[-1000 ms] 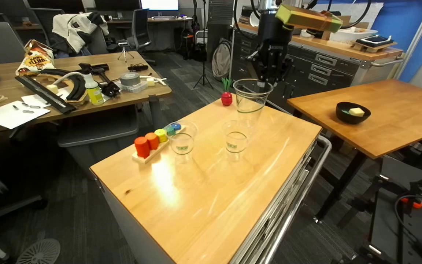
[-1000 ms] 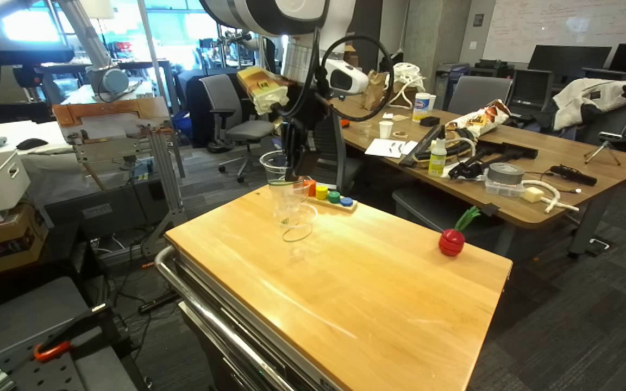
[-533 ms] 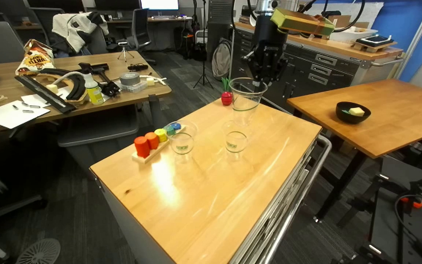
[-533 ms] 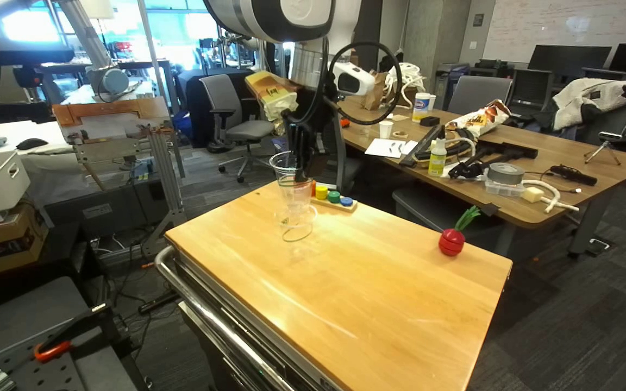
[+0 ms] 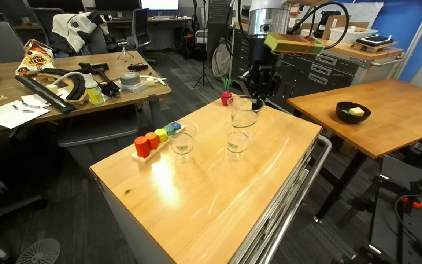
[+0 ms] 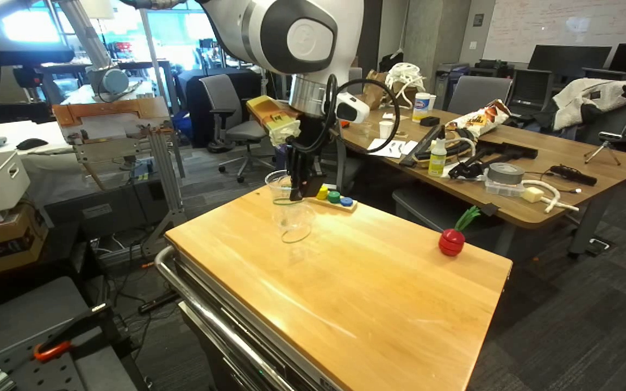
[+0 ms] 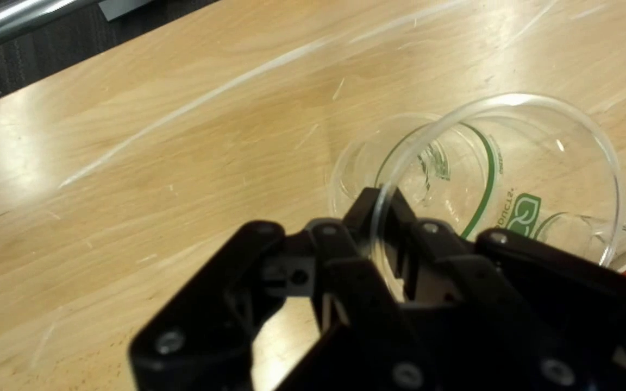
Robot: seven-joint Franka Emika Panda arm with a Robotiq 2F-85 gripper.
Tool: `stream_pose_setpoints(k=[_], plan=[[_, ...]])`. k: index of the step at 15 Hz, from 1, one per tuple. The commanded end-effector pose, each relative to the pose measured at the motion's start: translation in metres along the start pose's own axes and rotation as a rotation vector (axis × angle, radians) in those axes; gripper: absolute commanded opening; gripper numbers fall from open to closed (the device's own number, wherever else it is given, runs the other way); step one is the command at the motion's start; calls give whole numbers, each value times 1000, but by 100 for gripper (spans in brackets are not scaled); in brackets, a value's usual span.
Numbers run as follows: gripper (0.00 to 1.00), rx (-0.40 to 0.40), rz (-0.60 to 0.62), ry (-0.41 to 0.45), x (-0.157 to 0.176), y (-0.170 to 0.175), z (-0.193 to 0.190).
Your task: Stack the clear cups
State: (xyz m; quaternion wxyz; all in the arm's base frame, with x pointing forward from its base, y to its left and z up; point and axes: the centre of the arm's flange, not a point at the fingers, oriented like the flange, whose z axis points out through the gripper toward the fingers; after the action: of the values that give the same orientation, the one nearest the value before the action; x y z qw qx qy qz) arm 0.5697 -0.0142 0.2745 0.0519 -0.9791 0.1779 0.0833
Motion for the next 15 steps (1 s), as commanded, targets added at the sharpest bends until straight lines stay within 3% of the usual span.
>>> stream_pose_setpoints(k=[1, 7, 8, 10, 15], plan=[[2, -3, -39, 0, 12, -11, 3], [2, -39, -47, -24, 23, -12, 31], [32, -50, -53, -30, 24, -13, 36], [39, -66, -63, -39, 25, -12, 43], [77, -68, -72, -30, 24, -13, 34]])
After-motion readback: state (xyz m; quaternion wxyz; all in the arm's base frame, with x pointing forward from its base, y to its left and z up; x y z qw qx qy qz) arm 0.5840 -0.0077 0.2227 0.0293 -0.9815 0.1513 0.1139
